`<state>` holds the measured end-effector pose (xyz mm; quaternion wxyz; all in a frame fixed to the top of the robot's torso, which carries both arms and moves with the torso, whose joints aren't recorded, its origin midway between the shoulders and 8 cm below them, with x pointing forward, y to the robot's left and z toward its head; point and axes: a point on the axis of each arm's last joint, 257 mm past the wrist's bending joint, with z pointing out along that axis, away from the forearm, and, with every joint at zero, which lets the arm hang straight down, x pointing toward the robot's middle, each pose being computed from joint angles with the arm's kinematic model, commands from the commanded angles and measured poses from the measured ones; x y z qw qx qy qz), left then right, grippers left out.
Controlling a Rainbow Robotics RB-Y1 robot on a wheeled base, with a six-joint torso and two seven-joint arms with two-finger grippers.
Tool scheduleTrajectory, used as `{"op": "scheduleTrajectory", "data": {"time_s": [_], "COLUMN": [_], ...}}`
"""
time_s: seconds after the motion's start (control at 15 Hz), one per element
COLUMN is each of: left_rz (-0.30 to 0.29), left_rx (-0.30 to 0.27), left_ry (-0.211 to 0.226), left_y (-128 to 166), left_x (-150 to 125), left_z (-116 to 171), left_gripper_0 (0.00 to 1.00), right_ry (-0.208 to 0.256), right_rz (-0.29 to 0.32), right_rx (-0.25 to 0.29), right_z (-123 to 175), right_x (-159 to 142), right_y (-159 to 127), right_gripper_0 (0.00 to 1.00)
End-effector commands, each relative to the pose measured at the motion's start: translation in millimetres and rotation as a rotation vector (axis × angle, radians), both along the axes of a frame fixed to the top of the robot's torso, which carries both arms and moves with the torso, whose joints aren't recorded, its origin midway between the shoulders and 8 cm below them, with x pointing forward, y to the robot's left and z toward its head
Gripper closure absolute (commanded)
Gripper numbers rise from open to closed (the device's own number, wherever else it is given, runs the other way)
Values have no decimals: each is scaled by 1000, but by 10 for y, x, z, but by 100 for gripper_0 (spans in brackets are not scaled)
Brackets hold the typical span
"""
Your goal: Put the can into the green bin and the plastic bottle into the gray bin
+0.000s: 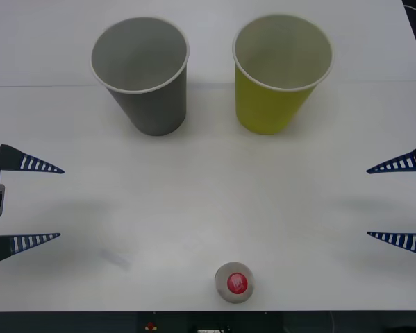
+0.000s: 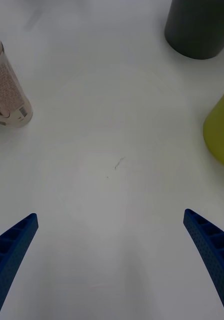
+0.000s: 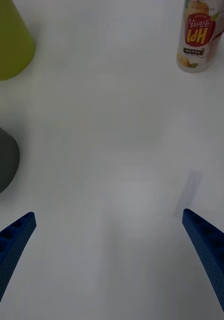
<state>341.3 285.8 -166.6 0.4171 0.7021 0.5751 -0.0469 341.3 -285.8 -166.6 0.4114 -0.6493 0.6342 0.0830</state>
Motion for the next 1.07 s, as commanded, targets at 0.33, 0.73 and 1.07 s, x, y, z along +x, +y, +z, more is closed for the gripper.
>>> {"op": "scheduleTrajectory", "data": {"time_s": [0.33, 0.73, 1.07], "left_rz": [0, 0, 0], "left_rx": [0, 0, 0], "left_ry": [0, 0, 0], "left_y": [0, 0, 0], "left_x": [0, 0, 0], "left_z": [0, 0, 0], "left_gripper_0": [0, 0, 0], "right_ry": [-4, -5, 69], "right_rz": [-6, 110, 232], "right_rx": [42, 33, 112], "right_z": [39, -150, -397], "right_x": [11, -24, -129], "right_y": [8, 54, 229], "right_gripper_0": [0, 0, 0]}}
